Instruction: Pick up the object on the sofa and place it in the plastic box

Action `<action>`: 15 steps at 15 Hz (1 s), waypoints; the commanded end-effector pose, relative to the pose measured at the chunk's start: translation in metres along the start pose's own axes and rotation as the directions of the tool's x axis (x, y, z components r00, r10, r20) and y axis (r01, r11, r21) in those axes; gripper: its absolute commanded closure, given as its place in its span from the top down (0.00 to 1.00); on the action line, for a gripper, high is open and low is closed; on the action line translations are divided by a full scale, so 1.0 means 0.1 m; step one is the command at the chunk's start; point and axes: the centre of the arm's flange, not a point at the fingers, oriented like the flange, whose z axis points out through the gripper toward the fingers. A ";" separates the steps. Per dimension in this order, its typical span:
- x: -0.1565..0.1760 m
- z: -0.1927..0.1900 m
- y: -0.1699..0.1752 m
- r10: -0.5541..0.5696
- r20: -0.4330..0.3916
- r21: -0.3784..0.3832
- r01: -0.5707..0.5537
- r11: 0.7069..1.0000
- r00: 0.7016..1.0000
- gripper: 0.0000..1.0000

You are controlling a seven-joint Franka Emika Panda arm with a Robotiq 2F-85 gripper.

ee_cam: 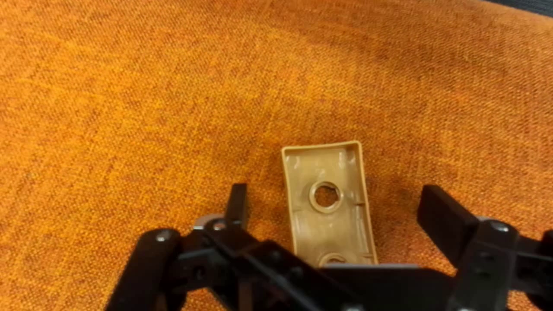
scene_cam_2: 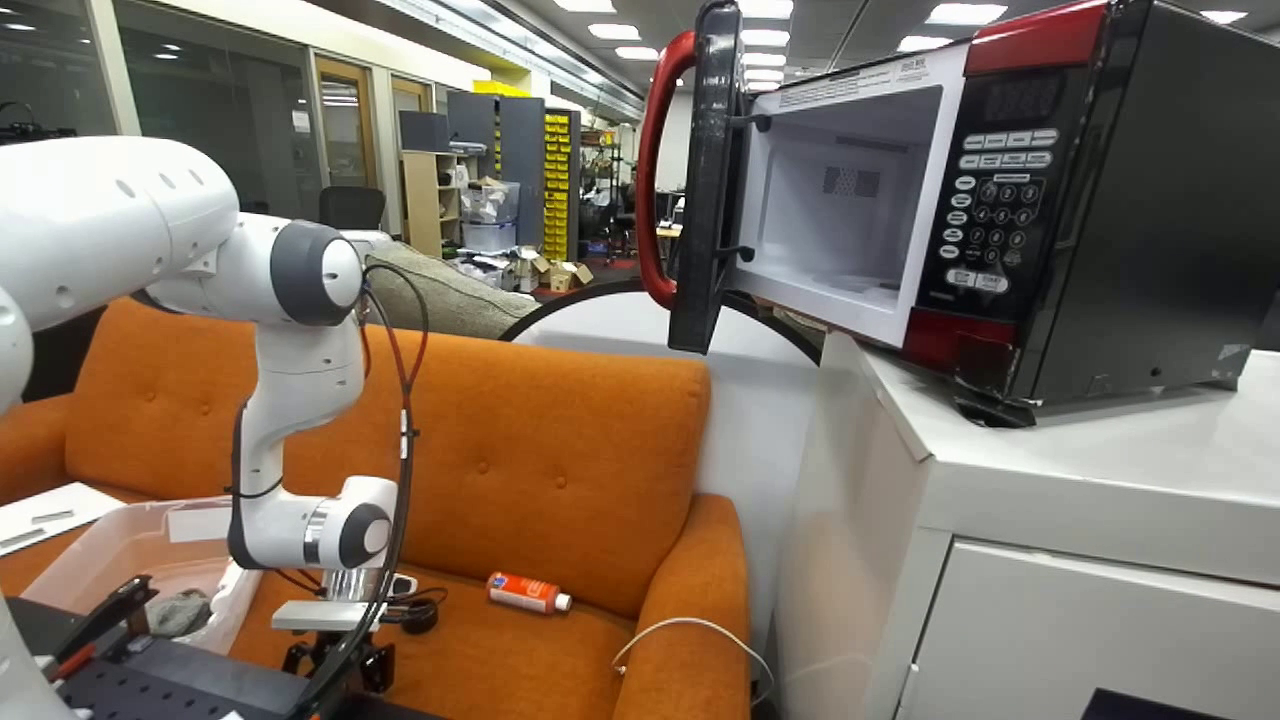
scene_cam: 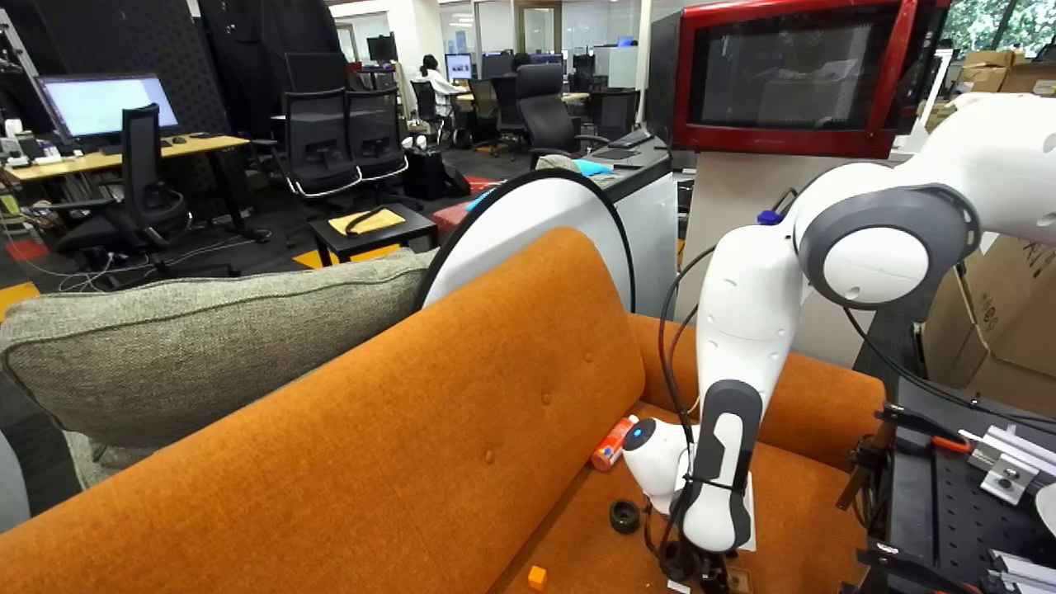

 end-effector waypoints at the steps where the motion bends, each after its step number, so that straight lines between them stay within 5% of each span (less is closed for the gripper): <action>1: 0.06 0.05 0.04 0.004 0.021 -0.033 -0.003 0.999 1.000 0.91; 4: 0.07 0.06 0.07 0.005 0.021 -0.027 -0.004 1.000 1.000 0.60; 10: 0.06 -0.01 0.15 0.010 0.031 -0.011 -0.010 1.000 0.999 0.23; 15: -0.10 -0.08 0.29 0.041 0.011 -0.010 -0.041 0.999 0.999 0.19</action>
